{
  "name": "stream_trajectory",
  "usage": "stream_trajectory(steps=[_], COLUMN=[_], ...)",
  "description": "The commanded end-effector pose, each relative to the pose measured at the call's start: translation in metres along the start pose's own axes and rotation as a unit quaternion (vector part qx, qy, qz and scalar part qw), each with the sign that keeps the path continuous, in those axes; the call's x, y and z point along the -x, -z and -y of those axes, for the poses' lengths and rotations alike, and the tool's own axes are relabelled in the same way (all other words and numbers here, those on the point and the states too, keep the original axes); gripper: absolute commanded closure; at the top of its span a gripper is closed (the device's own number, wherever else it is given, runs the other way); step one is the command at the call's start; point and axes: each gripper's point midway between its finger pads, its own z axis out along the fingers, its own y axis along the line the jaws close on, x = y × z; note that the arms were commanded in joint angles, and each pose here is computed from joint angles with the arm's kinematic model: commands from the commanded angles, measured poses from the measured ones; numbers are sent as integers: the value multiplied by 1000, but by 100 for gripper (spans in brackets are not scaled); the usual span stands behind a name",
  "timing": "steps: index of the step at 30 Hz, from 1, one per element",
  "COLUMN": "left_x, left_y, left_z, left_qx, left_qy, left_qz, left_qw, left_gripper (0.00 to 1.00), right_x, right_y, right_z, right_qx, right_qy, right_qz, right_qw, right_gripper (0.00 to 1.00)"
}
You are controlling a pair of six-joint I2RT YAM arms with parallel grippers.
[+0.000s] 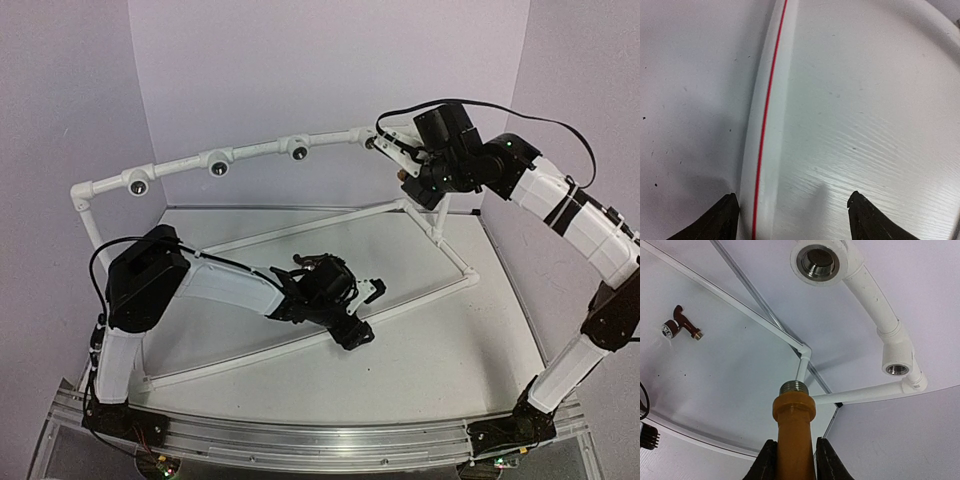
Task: Install the water faucets
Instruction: Hold the pipeline at the center of the board.
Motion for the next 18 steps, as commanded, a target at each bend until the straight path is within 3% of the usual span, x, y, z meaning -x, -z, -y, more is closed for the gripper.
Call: stream_trajectory(steps=[1,6,13,18], left_x=[-2,-30,-52,-56], left_y=[-20,-48,-69,-74], left_z=[-18,-20,-20,-20], left_qx=[56,50,42,43], left_qy=[-61,-48,14,33], left_qz=[-20,-48,-64,-64], left_qw=[996,996,997,996], left_gripper=[26,49,95,100], right_x=[20,36,39,40], right_y=[4,12,8,10], right_z=[22,22,24,30], right_qx=[-48,-78,-232,-329], right_qy=[36,83,193,263], right_qz=[28,80,95,89], right_qw=[998,990,949,902], right_gripper=[100,100,100,100])
